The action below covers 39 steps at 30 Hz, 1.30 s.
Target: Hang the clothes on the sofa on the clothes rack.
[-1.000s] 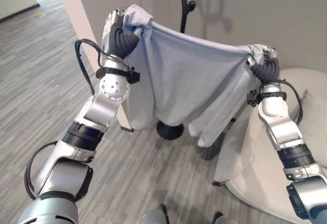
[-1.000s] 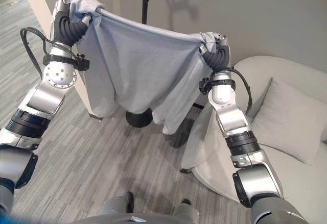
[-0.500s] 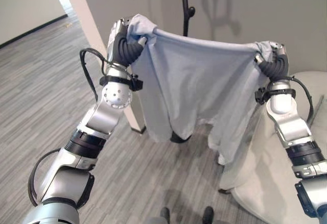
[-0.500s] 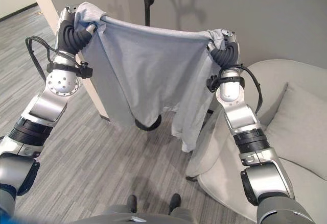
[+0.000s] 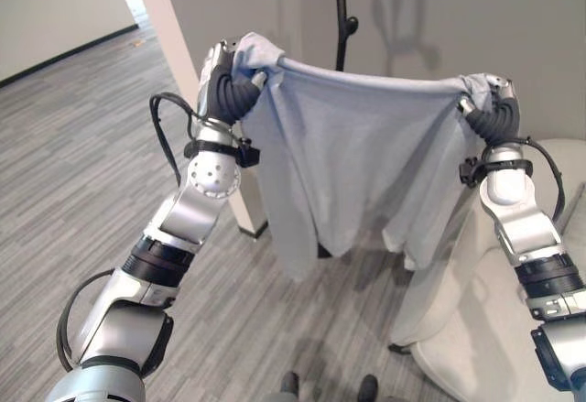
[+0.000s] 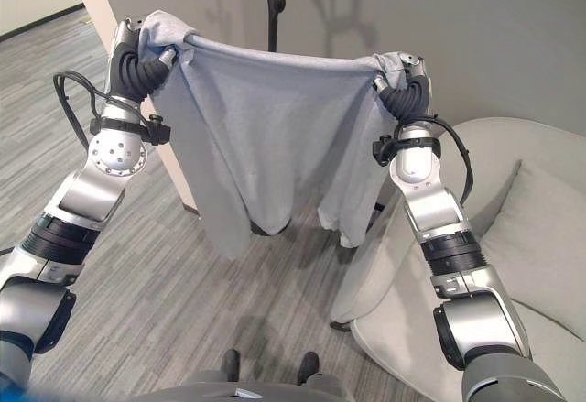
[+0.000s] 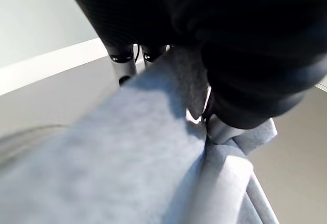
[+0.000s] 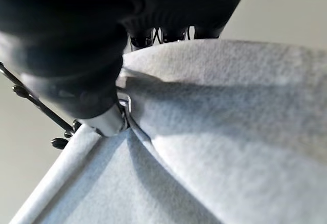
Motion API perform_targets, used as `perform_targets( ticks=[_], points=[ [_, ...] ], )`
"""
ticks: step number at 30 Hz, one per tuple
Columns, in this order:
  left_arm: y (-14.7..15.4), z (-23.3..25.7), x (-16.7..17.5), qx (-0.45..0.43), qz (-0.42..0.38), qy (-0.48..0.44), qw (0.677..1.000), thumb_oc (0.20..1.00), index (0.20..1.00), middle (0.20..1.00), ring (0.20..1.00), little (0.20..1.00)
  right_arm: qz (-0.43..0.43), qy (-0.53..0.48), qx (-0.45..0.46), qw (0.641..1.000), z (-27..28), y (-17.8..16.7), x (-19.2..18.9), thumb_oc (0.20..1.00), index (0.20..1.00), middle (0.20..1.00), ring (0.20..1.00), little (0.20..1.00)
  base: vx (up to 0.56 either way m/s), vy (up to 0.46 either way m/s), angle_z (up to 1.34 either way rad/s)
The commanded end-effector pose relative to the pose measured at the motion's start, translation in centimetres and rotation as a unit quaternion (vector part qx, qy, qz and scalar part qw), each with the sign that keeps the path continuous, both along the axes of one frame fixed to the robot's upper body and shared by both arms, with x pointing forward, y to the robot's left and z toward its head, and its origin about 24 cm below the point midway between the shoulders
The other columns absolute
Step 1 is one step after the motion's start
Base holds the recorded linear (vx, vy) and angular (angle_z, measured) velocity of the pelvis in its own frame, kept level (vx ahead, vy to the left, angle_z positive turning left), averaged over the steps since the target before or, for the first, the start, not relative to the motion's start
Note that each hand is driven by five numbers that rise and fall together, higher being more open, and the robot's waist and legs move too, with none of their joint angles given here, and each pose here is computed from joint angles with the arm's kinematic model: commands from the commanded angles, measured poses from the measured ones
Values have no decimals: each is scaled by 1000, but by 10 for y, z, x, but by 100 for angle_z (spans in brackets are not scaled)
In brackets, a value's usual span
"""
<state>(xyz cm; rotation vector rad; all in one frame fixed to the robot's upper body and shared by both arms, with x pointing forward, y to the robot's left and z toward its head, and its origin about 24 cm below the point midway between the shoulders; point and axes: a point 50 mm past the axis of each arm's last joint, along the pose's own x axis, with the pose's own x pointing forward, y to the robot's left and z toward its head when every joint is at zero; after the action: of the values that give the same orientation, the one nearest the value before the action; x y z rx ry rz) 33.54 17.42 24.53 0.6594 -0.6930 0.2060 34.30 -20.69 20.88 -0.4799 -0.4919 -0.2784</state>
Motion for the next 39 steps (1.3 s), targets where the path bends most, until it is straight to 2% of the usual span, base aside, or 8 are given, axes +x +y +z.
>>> perform_targets(
  ticks=[1,19,29,33,39],
  points=[
    [1,21,2,-7,2,-45,999,200,200,200,200,200,-29,-53,-14,998,28,-18,-3,200,200,200,200,200,39,146,0],
    [-2,25,3,12,-2,-46,999,200,200,200,200,200,-33,-64,-17,997,34,-15,-3,200,200,200,200,200,59,140,-1],
    [7,28,-2,11,13,-63,998,200,200,200,200,200,-33,-80,-23,996,43,-13,-2,200,200,200,200,200,294,-138,18],
    [-5,23,-1,1,-11,-54,998,200,200,200,200,200,-42,-82,-15,996,37,-25,-11,200,200,200,200,200,548,-337,54],
    [3,21,-5,-8,-8,-50,999,200,200,200,200,200,-43,-73,-8,996,26,-30,-15,200,200,200,200,200,281,-203,4]
  ],
)
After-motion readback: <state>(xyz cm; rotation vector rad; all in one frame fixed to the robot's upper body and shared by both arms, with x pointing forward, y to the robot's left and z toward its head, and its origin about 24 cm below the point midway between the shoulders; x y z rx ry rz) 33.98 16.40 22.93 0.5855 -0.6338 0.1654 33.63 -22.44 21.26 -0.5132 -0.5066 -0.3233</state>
